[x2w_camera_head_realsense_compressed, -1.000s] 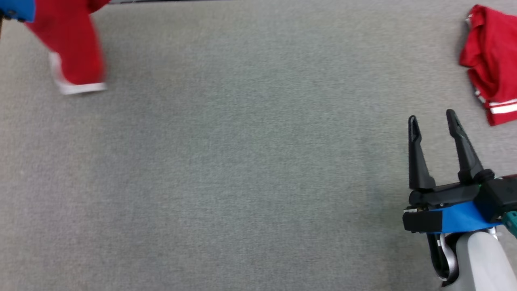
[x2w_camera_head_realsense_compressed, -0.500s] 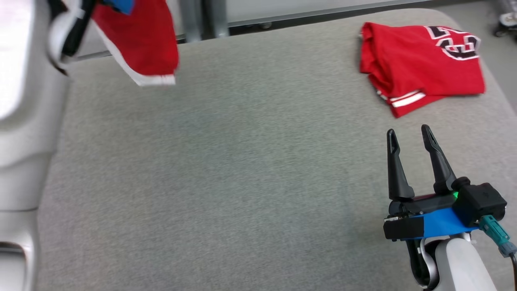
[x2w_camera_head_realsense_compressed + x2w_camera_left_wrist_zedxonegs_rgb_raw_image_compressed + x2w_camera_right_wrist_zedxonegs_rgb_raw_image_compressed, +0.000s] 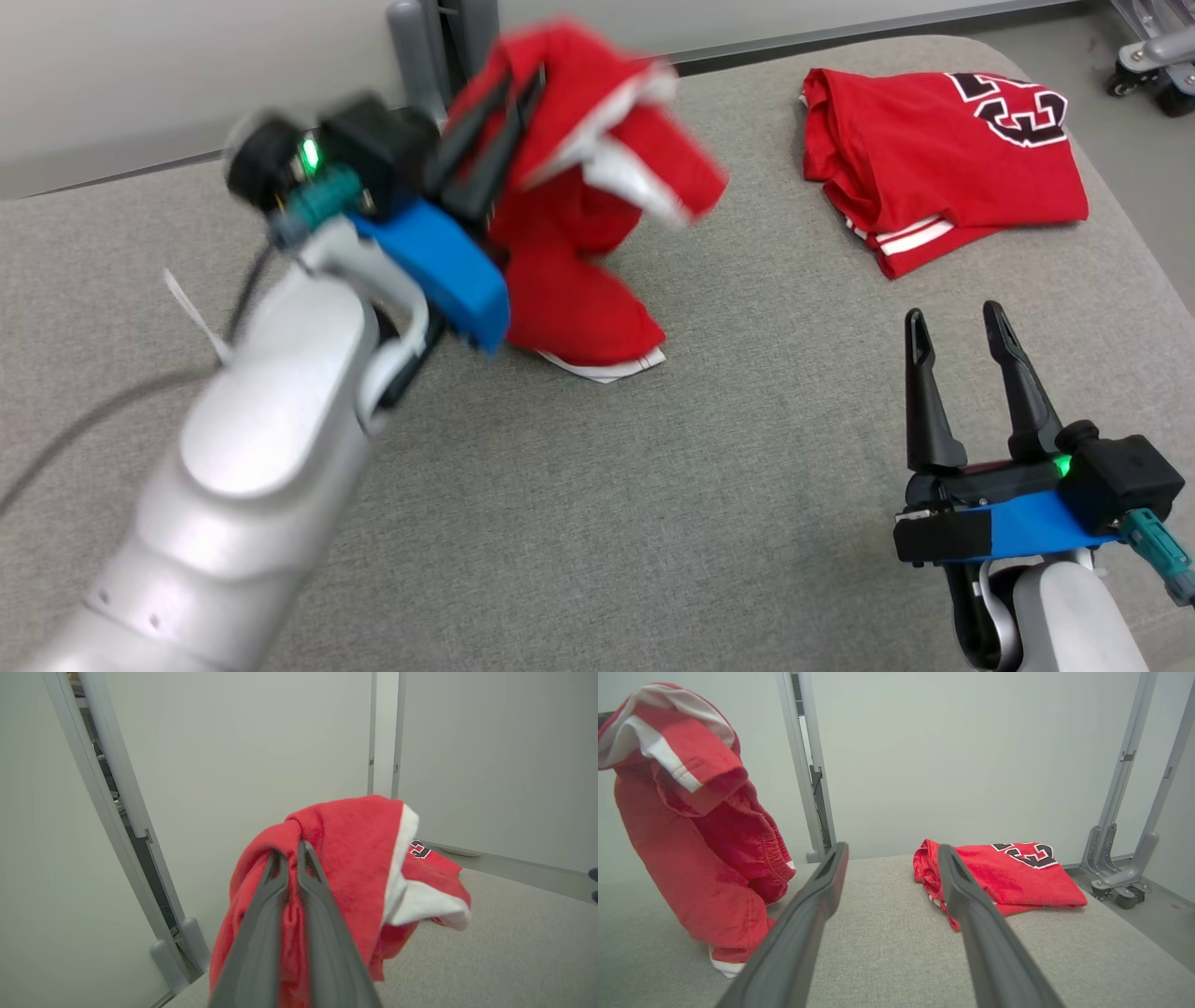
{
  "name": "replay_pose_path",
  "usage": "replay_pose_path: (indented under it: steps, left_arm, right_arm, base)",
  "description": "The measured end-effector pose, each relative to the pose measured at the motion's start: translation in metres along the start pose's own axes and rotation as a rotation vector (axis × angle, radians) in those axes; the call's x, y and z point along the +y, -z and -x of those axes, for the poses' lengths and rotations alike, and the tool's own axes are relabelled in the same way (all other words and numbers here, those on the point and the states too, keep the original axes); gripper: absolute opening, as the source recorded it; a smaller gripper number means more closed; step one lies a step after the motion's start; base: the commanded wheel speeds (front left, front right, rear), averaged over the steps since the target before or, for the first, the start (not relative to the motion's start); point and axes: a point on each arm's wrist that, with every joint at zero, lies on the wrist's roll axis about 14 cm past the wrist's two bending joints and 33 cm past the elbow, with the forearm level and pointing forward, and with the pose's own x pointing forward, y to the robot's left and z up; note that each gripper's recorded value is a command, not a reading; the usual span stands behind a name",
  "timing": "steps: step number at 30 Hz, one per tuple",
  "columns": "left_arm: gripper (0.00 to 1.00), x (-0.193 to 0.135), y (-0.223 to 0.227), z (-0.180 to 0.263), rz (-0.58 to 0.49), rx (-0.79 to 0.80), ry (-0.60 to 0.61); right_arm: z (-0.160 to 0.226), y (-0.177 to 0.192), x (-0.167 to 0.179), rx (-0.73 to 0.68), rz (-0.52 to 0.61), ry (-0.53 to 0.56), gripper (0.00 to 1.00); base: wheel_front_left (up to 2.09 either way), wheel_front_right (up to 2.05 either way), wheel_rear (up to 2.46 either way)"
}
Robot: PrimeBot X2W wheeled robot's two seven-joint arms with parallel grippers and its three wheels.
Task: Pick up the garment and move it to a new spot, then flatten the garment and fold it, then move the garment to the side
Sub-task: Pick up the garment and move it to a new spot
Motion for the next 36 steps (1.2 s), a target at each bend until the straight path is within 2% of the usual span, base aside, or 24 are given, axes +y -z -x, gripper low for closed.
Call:
replay_pose_path:
  steps: [3, 13, 14, 15, 16, 21, 26, 33, 36]
  left_arm:
    - [0.0, -0.011, 0.04, 0.02, 0.046, 0.086, -0.011]
    - [0.0, -0.062, 0.128, 0.087, 0.219, 0.271, -0.044]
    - [0.29, -0.068, 0.134, 0.094, 0.23, 0.288, -0.042]
    - [0.9, -0.074, 0.138, 0.098, 0.241, 0.299, -0.041]
    - [1.0, -0.077, 0.14, 0.102, 0.246, 0.308, -0.043]
    - [1.0, -0.062, 0.124, 0.105, 0.219, 0.25, -0.108]
    - [1.0, -0.024, 0.088, 0.111, 0.161, 0.146, -0.226]
    - [1.0, 0.035, 0.052, 0.165, 0.077, 0.044, -0.469]
    - [1.0, 0.051, 0.04, 0.192, 0.051, 0.013, -0.557]
  right_arm:
    - [-0.001, 0.0, 0.004, -0.002, -0.005, -0.01, 1.0]
    - [-0.001, 0.009, 0.013, 0.02, -0.014, -0.033, 1.0]
    - [-0.001, 0.009, 0.014, 0.019, -0.016, -0.037, 1.0]
    - [-0.001, 0.008, 0.016, 0.019, -0.016, -0.04, 1.0]
    - [-0.002, 0.008, 0.017, 0.018, -0.017, -0.044, 1.0]
    - [0.0, 0.009, 0.024, 0.02, -0.02, -0.064, 1.0]
    - [0.004, 0.008, 0.03, 0.021, -0.029, -0.079, 1.0]
    - [0.007, 0.002, 0.039, 0.006, -0.039, -0.106, 1.0]
    - [0.009, 0.002, 0.042, 0.007, -0.04, -0.113, 1.0]
  base:
    - [0.0, 0.0, 0.0]
    - [0.0, 0.0, 0.0]
    - [0.0, 0.0, 0.0]
    - [0.0, 0.0, 0.0]
    - [0.0, 0.0, 0.0]
    - [0.0, 0.0, 0.0]
    - [0.0, 0.0, 0.0]
    - [0.0, 0.0, 0.0]
    - [0.0, 0.0, 0.0]
